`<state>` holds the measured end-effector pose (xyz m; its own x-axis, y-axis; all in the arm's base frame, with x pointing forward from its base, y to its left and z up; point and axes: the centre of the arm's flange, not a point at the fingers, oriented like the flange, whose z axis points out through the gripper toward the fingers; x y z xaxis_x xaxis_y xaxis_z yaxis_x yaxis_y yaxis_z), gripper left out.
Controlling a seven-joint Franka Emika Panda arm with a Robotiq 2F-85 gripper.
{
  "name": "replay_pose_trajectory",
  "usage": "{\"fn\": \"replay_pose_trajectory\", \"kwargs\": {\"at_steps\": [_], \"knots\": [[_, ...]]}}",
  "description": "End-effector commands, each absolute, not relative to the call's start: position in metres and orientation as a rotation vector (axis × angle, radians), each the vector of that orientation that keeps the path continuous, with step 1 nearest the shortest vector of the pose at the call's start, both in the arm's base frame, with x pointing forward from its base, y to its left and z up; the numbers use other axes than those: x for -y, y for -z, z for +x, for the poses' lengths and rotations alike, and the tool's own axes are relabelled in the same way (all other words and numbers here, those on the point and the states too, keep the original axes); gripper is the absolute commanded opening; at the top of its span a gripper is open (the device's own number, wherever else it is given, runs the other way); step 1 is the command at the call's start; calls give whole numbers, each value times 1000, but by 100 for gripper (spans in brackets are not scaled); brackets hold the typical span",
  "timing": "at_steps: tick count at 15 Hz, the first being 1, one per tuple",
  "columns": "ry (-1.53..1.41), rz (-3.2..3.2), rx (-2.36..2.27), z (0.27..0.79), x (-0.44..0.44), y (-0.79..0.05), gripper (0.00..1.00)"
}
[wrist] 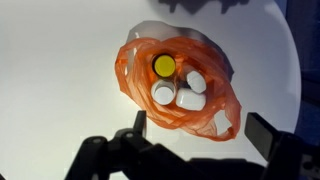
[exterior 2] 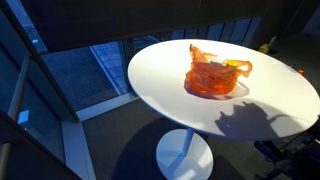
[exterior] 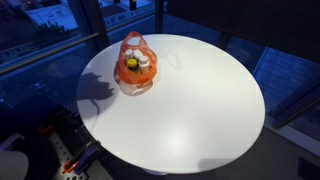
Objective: Remove the brown bottle from the plastic
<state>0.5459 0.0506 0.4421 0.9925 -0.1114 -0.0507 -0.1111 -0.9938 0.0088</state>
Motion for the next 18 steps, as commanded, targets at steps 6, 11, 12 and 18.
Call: {"fn": "replay_pose_trajectory", "kwargs": {"at_steps": [6,11,12,18], "knots": [[-9,3099,281,555,-35,-408,100],[-17,3072,388,557,-25,-363,100],[-8,3066,407,557,-22,-355,100],[32,3076,398,563,-11,-313,100]]}}
